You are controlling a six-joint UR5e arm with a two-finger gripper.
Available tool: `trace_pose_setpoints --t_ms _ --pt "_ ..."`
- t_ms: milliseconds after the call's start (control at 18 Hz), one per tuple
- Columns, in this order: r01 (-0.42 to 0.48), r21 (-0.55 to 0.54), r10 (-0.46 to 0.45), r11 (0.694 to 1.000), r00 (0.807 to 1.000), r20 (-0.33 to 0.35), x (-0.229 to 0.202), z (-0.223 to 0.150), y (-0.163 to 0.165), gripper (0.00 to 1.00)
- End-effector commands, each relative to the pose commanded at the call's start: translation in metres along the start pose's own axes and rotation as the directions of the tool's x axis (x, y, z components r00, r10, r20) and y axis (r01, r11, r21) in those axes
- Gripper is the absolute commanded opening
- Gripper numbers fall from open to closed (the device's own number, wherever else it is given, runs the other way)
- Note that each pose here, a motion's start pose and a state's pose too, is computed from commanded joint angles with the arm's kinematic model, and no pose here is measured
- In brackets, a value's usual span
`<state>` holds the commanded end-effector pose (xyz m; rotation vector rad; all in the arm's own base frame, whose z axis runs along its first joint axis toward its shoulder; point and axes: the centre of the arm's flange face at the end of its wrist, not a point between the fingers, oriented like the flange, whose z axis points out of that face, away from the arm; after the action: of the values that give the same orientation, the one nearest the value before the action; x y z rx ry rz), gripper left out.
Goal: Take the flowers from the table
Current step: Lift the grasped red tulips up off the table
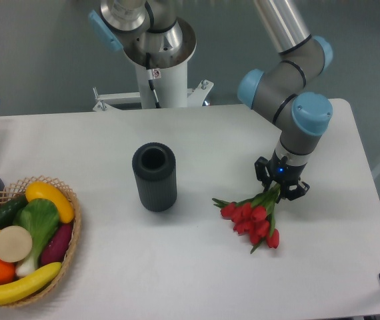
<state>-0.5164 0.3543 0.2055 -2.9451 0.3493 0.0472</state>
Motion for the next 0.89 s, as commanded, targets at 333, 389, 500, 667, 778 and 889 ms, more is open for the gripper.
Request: trace_pose_setpoints --t_ms 333,389,500,667,778,889 --pt "0.017 0.003 -0.017 1.000 1.000 0.007 -0.002 -0.003 -0.001 0.26" --pt "0.013 0.004 -0.013 1.000 1.000 0.016 -0.003 -0.008 -0.002 0.26" --pt "0.005 0.013 -0.006 1.000 0.999 0.047 -0.004 -0.027 -0.005 0.26" --pt "-0.010 0.067 0.001 0.998 0.992 0.124 -0.005 -0.075 -0.017 0.26" --pt "-0.017 0.177 -0.009 0.984 0.989 0.146 -0.007 -0.099 -0.023 0.26" --pt "-0.019 0.278 -0.029 0.960 0.985 0.170 -0.004 -0.127 -0.027 0.26"
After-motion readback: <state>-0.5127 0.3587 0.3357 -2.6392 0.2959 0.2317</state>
